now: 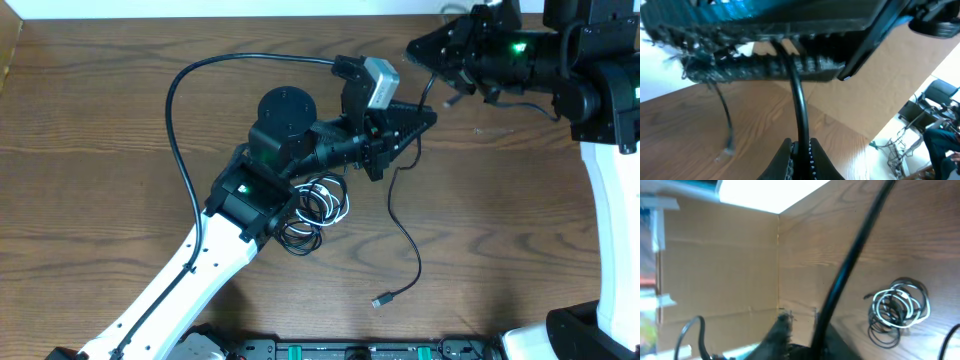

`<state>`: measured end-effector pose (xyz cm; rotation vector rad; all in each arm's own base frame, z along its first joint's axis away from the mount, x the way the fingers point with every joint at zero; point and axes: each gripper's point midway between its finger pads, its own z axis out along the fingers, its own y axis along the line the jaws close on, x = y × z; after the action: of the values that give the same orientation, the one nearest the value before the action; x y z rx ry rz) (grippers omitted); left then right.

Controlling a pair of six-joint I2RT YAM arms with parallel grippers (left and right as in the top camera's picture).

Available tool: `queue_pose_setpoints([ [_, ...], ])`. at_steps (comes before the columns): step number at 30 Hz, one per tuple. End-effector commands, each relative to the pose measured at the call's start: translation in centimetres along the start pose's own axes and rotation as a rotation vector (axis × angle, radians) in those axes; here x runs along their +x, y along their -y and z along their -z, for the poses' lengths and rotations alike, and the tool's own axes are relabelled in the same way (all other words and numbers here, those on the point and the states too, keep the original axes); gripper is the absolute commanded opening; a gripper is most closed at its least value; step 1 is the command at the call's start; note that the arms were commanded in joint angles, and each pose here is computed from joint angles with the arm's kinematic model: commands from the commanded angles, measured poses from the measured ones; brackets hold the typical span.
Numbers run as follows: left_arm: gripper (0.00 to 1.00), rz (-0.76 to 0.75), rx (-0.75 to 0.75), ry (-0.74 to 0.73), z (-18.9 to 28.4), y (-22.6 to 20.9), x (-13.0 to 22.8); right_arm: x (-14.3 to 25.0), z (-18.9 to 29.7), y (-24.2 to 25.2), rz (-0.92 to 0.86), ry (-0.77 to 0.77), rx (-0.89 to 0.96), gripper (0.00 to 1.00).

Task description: Untangle cables

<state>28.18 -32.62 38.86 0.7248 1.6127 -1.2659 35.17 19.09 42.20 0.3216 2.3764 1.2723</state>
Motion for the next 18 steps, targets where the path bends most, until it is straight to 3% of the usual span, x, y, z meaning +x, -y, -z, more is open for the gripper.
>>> queue_pose_setpoints([
  [1,0.07,0.043,-0.058,0.012,0.1,-0.9,-0.2,-0.8,0.2,1.6,0.115,0.058,0.096,0.52],
  [3,0.07,0.072,-0.133,-0.008,0.2,-2.4,0.6,-1.6,0.7,4.1,0.104,0.109,0.225,0.75],
  [8,0.07,0.169,-0.421,-0.116,1.9,-7.4,4.6,-2.5,3.6,10.3,0.041,0.212,0.554,0.99],
  [15,0.07,0.216,-0.521,-0.26,3.5,-8.6,8.4,-1.0,8.1,15.8,0.011,0.222,0.914,0.99],
  [18,0.07,0.228,-0.531,-0.287,3.8,-8.7,9.1,-0.1,8.1,16.2,0.043,0.161,0.935,0.99],
])
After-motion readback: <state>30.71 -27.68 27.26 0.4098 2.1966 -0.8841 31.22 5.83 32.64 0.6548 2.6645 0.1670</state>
